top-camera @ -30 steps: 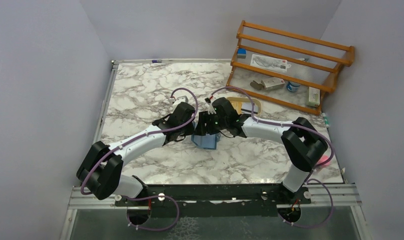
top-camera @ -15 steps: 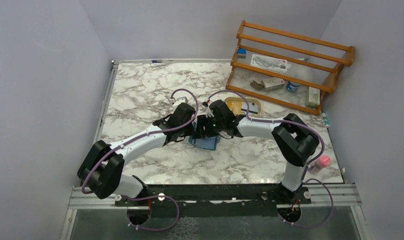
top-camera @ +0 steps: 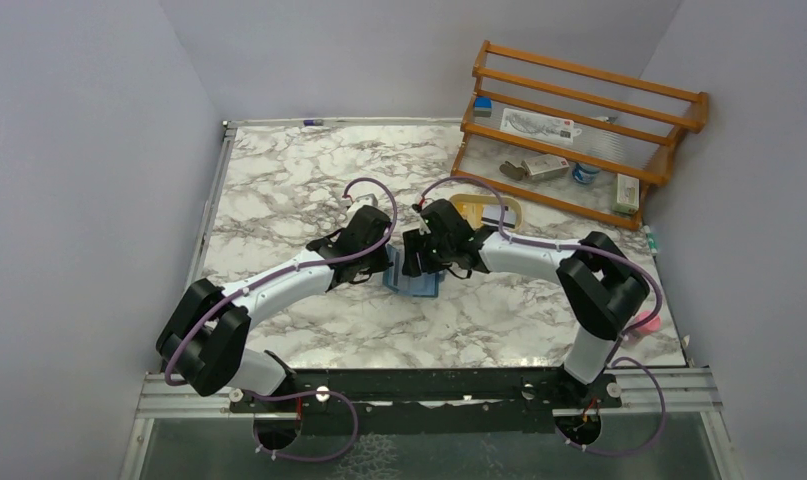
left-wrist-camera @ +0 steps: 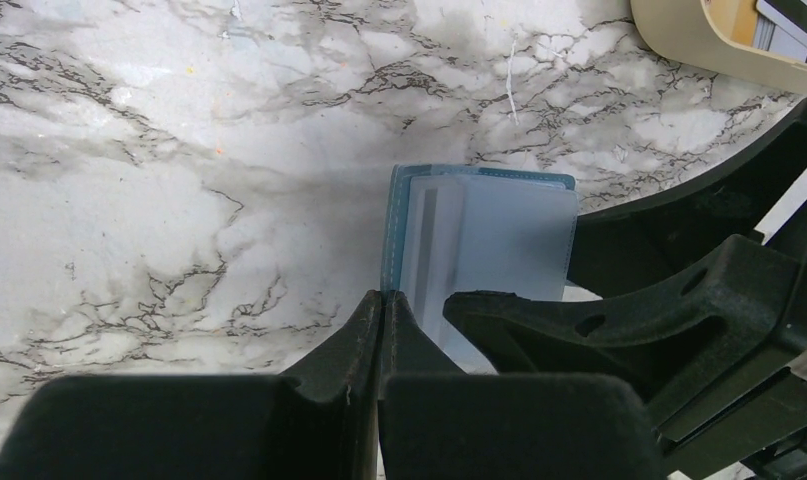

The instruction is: Take the credit cards out of the card holder

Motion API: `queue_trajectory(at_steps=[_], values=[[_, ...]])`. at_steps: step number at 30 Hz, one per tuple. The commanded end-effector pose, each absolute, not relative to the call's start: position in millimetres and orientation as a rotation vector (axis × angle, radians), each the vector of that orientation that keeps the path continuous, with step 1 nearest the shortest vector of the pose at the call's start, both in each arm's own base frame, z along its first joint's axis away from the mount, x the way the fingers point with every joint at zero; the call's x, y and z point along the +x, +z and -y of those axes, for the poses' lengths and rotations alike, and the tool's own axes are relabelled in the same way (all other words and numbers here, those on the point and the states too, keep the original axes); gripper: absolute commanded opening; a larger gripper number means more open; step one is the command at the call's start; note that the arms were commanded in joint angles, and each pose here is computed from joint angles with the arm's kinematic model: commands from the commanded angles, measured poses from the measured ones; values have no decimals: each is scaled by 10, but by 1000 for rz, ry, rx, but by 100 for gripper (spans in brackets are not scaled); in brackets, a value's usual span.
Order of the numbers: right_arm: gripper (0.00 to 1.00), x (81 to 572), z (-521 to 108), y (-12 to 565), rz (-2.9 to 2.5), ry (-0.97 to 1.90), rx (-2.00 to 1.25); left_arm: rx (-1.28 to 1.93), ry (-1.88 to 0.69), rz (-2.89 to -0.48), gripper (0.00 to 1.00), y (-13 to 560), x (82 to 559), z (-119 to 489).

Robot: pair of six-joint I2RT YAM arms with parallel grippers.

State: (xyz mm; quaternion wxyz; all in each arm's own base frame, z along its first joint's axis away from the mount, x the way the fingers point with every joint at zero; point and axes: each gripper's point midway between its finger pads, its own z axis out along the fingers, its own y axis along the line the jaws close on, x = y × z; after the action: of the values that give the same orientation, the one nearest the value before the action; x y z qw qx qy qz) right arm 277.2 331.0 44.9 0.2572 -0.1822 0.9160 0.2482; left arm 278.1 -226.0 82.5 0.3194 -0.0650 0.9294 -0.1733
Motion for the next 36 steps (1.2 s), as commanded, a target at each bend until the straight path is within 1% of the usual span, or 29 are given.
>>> queue_trajectory(at_steps=[1, 7, 12, 13, 14, 15, 17, 20, 23, 28, 32, 36], values=[[59, 2849, -3214, 581, -2453, 591, -502, -162, -501, -2435, 0, 854, 2793, 2349], [59, 2874, -3160, 682, -2435, 570, -465, -161, -488, -2445, 0, 800, 2766, 2320], [59, 3029, -2869, 894, -2378, 381, -375, -160, -484, -2457, 0, 721, 2745, 2313], [59, 3055, -2812, 947, -2363, 351, -356, -161, -484, -2460, 0, 700, 2738, 2312], [61, 3101, -2692, 1130, -2309, 311, -306, -164, -479, -2468, 0, 630, 2727, 2303], [62, 3092, -2689, 1175, -2295, 326, -298, -166, -477, -2471, 0, 600, 2718, 2298], [63, 3064, -2737, 1260, -2257, 392, -299, -163, -484, -2473, 0, 546, 2698, 2295], [67, 2964, -2867, 1305, -2224, 552, -322, -170, -515, -2462, 0, 472, 2661, 2296], [68, 2826, -3043, 1288, -2233, 754, -358, -185, -523, -2477, 0, 361, 2598, 2272], [68, 2630, -3287, 1226, -2244, 1000, -393, -203, -540, -2486, 0, 239, 2534, 2252], [68, 2549, -3385, 1136, -2270, 1112, -376, -210, -542, -2497, 0, 144, 2491, 2230], [68, 2524, -3382, 954, -2336, 1127, -330, -216, -554, -2511, 0, 68, 2446, 2232]])
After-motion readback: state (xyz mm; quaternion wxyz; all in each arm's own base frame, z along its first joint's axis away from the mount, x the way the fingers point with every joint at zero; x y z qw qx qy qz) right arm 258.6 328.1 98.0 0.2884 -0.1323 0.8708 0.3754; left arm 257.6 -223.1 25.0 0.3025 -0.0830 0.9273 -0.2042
